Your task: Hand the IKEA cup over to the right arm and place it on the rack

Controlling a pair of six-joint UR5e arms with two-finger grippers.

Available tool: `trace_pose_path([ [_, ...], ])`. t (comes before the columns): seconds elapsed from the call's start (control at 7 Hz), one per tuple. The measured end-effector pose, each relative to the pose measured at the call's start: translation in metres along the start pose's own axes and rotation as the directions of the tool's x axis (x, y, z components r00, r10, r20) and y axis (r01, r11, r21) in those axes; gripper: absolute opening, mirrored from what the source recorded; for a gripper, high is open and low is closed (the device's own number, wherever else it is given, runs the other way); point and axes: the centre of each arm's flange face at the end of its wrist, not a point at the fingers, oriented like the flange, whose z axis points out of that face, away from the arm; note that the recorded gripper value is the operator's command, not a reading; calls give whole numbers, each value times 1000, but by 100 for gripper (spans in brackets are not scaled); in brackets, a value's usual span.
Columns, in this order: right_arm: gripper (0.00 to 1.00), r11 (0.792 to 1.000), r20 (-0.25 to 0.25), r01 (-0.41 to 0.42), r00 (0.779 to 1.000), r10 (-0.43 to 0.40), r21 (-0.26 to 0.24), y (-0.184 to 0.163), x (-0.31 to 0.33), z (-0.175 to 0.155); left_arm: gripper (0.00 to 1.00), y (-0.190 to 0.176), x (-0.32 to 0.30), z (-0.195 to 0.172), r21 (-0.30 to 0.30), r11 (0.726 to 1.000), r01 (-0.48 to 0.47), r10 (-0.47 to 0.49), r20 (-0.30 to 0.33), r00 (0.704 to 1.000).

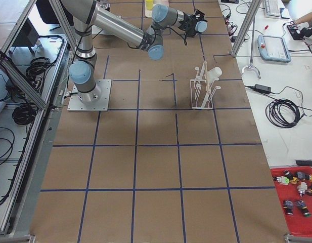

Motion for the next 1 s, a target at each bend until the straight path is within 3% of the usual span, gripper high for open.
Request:
trace_pose_path([
  [0.14, 7, 994, -33, 90, 996, -88, 67, -22, 7, -2, 100, -1, 14, -10, -172, 985, 21, -4, 103, 995],
  [0.29, 7, 973, -86, 192, 980, -182, 126, -41, 14, -4, 99, 2, 22, -22, -324, 945, 48, 13, 184, 983],
  [0.43, 7, 933, -147, 321, 943, -299, 162, -57, 21, -6, 100, 9, 34, -40, -451, 890, 72, 43, 239, 970],
  [0.57, 7, 874, -219, 454, 883, -415, 176, -70, 27, -8, 100, 18, 52, -61, -526, 845, 94, 64, 274, 960],
  [0.71, 7, 803, -292, 571, 807, -513, 170, -83, 33, -9, 100, 28, 67, -80, -549, 828, 111, 66, 293, 954],
  [1.0, 6, 671, -384, 729, 662, -643, 133, -119, 44, -9, 100, 45, 79, -100, -551, 827, 113, 66, 295, 953],
])
